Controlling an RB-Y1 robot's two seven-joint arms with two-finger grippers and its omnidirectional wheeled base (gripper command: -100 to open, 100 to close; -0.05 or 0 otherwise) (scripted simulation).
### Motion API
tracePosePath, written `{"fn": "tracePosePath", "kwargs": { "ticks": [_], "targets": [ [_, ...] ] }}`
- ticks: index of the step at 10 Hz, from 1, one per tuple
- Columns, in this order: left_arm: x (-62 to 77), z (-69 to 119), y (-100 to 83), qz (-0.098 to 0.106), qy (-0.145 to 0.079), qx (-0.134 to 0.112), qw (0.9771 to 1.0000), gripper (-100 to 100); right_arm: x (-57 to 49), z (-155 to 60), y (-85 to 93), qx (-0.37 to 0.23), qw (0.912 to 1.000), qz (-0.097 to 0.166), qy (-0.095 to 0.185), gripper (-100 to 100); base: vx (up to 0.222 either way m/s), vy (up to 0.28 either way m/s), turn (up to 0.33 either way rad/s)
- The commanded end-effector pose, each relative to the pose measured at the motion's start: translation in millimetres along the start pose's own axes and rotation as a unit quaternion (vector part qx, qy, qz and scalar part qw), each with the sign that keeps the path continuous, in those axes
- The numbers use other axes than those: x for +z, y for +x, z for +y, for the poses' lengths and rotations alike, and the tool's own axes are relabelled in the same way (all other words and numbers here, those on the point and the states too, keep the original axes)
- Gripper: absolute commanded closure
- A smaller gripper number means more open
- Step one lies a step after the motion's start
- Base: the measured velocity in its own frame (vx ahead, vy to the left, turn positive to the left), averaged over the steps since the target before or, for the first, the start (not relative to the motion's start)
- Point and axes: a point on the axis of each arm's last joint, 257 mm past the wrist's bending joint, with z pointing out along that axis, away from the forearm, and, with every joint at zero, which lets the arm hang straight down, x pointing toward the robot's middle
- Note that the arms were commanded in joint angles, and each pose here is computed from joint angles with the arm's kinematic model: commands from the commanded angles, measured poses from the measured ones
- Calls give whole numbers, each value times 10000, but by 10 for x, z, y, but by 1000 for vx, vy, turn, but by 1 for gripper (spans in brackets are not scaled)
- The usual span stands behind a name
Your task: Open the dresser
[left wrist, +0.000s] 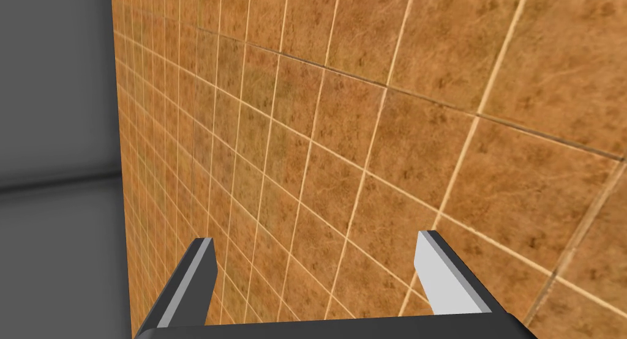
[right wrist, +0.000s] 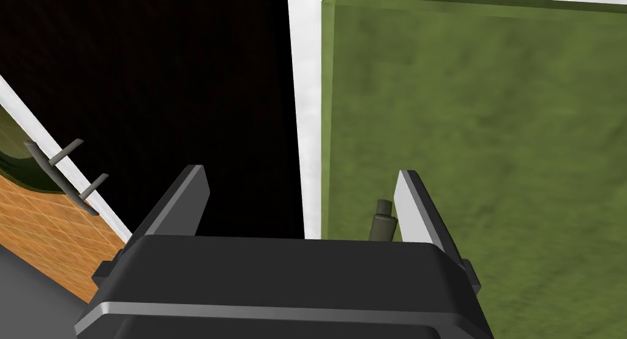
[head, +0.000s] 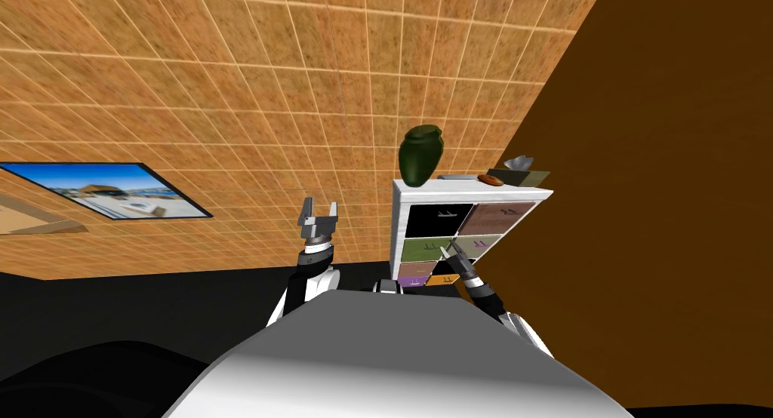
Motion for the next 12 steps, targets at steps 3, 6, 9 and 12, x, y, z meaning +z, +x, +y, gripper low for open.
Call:
{"fn": "tracePosePath", "kwargs": {
  "ticks": [3,6,9,12],
  "targets": [
    [0,0,0,0,0,0,10000,0,-79,274,-30,-464,9986,156,-189,-100,-11,56,-26],
    [0,0,0,0,0,0,10000,0,-89,420,-161,-396,9983,376,-181,-100,-7,42,-16],
    [0,0,0,0,0,0,10000,0,-77,446,-223,-308,9983,466,-150,-100,-4,16,-5],
    [0,0,0,0,0,1,10000,0,191,477,-500,-246,9993,257,-150,-100,16,-40,-145]
  ]
}}
